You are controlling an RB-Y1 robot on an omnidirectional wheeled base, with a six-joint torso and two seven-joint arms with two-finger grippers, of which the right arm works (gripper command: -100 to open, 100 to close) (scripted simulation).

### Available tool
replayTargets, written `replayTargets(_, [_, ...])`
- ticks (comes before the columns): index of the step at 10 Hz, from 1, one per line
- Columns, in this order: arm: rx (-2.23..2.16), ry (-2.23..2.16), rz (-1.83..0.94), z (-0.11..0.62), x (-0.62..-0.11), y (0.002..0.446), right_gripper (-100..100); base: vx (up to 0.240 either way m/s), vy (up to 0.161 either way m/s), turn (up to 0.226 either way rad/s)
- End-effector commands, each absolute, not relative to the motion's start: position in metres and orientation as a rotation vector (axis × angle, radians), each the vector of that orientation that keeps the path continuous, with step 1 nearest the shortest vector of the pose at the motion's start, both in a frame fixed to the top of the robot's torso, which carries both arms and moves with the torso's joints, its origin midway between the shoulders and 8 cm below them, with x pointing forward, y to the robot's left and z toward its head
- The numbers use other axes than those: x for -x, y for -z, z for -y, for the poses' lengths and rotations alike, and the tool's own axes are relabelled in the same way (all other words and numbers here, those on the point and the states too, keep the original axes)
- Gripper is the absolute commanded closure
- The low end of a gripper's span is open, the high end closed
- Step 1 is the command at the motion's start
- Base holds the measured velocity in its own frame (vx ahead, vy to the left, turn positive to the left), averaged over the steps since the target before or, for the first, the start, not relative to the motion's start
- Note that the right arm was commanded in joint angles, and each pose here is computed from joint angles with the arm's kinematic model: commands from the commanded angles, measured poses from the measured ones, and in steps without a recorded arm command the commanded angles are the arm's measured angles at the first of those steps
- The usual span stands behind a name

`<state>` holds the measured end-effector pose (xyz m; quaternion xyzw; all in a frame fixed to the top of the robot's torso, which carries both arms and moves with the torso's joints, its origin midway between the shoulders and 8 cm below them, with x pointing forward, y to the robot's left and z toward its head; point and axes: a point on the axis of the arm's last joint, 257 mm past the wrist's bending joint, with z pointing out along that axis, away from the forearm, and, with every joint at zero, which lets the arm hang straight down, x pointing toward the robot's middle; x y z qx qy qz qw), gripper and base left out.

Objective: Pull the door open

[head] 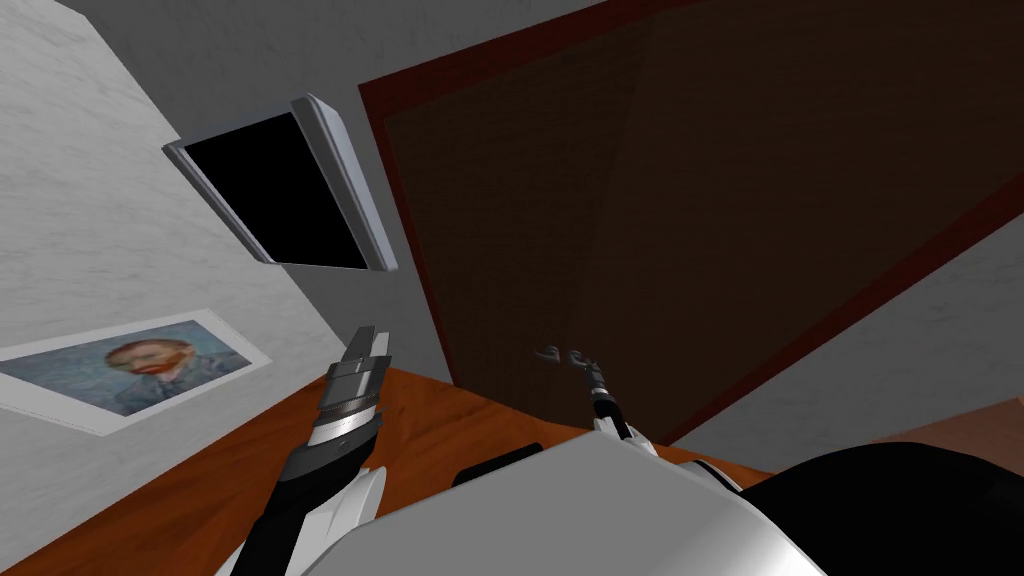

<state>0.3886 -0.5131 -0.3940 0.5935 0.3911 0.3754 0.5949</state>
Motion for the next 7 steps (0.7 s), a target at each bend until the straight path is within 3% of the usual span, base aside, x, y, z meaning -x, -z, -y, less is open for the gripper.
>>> replayTargets(1, [-1.385, -0.845, -0.910, 0.527, -0.376, 0.396, 100, -0.109, -0.051, -0.013])
replayTargets(5, [-1.382, -0.847, -0.924, 0.529, -0.372, 0.397, 100, -0.156, -0.024, 0.003])
replayTargets(7, [-1.363, -0.891, -0.960, 0.515, -0.378, 0.396, 100, -0.204, -0.003, 0.101])
